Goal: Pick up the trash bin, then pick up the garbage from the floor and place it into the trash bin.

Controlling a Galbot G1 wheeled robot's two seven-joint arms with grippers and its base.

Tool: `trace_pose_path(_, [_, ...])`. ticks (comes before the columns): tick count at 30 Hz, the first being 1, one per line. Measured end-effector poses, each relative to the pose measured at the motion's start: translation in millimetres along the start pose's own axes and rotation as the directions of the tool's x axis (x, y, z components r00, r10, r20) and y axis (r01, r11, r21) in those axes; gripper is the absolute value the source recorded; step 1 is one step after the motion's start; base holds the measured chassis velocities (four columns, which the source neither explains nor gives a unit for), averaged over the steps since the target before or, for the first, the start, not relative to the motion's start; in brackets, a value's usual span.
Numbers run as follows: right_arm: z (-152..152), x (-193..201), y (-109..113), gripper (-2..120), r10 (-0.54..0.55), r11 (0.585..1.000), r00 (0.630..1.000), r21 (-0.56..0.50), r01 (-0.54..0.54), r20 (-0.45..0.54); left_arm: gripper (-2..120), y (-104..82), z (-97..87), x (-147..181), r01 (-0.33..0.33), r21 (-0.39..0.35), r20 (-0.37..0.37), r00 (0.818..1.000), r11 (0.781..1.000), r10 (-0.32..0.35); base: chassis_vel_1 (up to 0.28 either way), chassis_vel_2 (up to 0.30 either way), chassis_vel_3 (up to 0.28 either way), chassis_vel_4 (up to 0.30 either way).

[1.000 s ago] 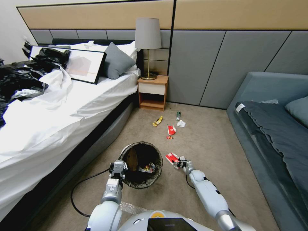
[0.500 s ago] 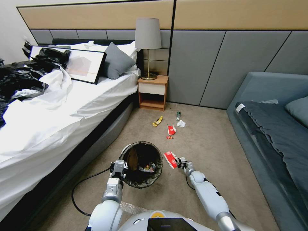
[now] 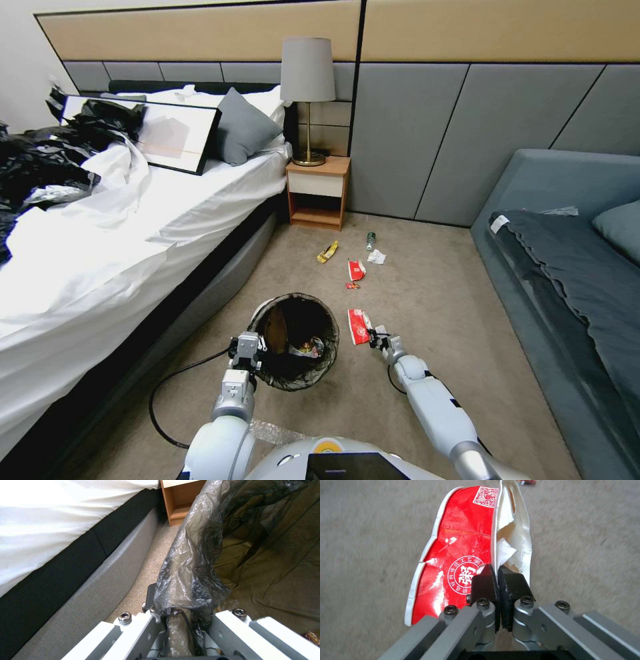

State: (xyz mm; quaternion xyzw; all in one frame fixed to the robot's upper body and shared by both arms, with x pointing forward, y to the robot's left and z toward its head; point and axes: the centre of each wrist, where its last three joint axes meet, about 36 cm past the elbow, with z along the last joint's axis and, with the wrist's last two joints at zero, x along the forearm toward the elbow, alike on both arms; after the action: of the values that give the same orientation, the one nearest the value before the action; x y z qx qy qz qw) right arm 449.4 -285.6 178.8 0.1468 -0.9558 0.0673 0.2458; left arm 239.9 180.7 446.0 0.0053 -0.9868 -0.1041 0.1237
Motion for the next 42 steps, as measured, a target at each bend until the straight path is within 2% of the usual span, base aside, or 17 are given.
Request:
trace_pose_path(9, [-47.5,27.6,14.9,0,0.028,0.998,0.969,-0.059,-0.014,0.247,2,0.0,0.2,-1.7,-0.004,0.007,-0.002,1.000,1.000,0.004,0.000,0.000,0.000,0.000])
trace_pose_path(10, [-67.5,44.4,20.9,0,0.025,0.997,0.936,-0.077,0.003,0.351,2,-0.1,1.1,-2.4,-0.006,0.008,-0.006,1.000,1.000,0.006,0.000,0.000,0.000,0.000])
trace_pose_path(12, [-72.1,49.2,22.9,0,0.021,0.997,0.925,-0.080,0.010,0.379,2,-0.1,1.2,-2.5,-0.006,0.008,-0.006,1.000,1.000,0.007,0.000,0.000,0.000,0.000])
trace_pose_path(14, [-89.3,67.8,30.0,0,-0.002,0.995,0.877,-0.085,0.049,0.481,2,-0.3,1.3,-2.9,-0.009,0.008,-0.006,1.000,1.000,0.009,0.000,0.000,0.000,0.000])
trace_pose_path(15, [-89.3,67.8,30.0,0,-0.002,0.995,0.877,-0.085,0.049,0.481,2,-0.3,1.3,-2.9,-0.009,0.008,-0.006,1.000,1.000,0.009,0.000,0.000,0.000,0.000])
trace_pose_path(16, [-105.3,87.6,38.8,0,-0.033,0.992,0.826,-0.081,0.094,0.563,2,-0.5,1.1,-3.4,-0.011,0.009,-0.005,1.000,1.000,0.011,0.000,0.000,0.000,0.000])
trace_pose_path(17, [-111.8,96.4,43.3,0,-0.048,0.990,0.803,-0.077,0.116,0.594,2,-0.6,1.0,-3.7,-0.011,0.009,-0.005,1.000,1.000,0.011,0.000,0.000,0.000,0.000])
trace_pose_path(18, [-133.7,126.7,60.2,0,-0.103,0.981,0.722,-0.050,0.188,0.684,2,-0.3,0.7,-4.2,-0.013,0.011,-0.004,1.000,1.000,0.013,0.000,0.000,0.000,0.000])
trace_pose_path(19, [-133.7,126.7,60.2,0,-0.103,0.981,0.722,-0.050,0.188,0.684,2,-0.3,0.7,-4.2,-0.013,0.011,-0.004,1.000,1.000,0.013,0.000,0.000,0.000,0.000])
trace_pose_path(21, [-154.1,156.4,82.3,0,-0.194,0.963,0.625,0.026,0.268,0.756,2,0.9,1.0,-4.4,-0.015,0.011,-0.005,1.000,1.000,0.015,0.000,0.000,0.000,0.000])
trace_pose_path(23, [-157.8,161.9,87.1,0,-0.212,0.958,0.606,0.041,0.283,0.766,2,1.0,1.0,-4.4,-0.015,0.011,-0.006,1.000,1.000,0.015,0.000,0.000,0.000,0.000])
trace_pose_path(24, [-167.4,178.0,102.5,0,-0.261,0.943,0.564,0.083,0.321,0.784,2,1.4,1.0,-4.4,-0.016,0.011,-0.006,1.000,1.000,0.016,0.000,0.000,0.000,0.000])
trace_pose_path(27, [-173.0,190.3,115.9,0,-0.300,0.931,0.537,0.119,0.345,0.788,2,1.6,0.8,-4.6,-0.017,0.010,-0.005,1.000,1.000,0.017,0.000,0.000,0.000,0.000])
trace_pose_path(28, [-172.5,200.9,130.4,0,-0.347,0.916,0.526,0.159,0.369,0.777,2,1.5,0.4,-4.9,-0.017,0.010,-0.004,1.000,1.000,0.017,0.000,0.000,0.000,0.000])
trace_pose_path(30, [-169.5,204.0,136.4,0,-0.367,0.908,0.526,0.174,0.380,0.767,2,1.4,0.1,-5.1,-0.017,0.011,-0.003,1.000,1.000,0.017,0.000,0.000,0.000,0.000])
trace_pose_path(36, [-139.6,212.8,164.0,0,-0.459,0.870,0.545,0.228,0.438,0.702,2,-0.5,-0.2,-7.2,-0.020,0.014,0.000,1.000,1.000,0.020,0.000,0.000,0.000,0.000])
trace_pose_path(42, [-113.0,210.6,175.4,0,-0.492,0.854,0.572,0.237,0.463,0.656,2,-2.6,-0.3,-8.7,-0.022,0.021,0.001,1.000,1.000,0.022,0.000,0.000,0.000,0.000])
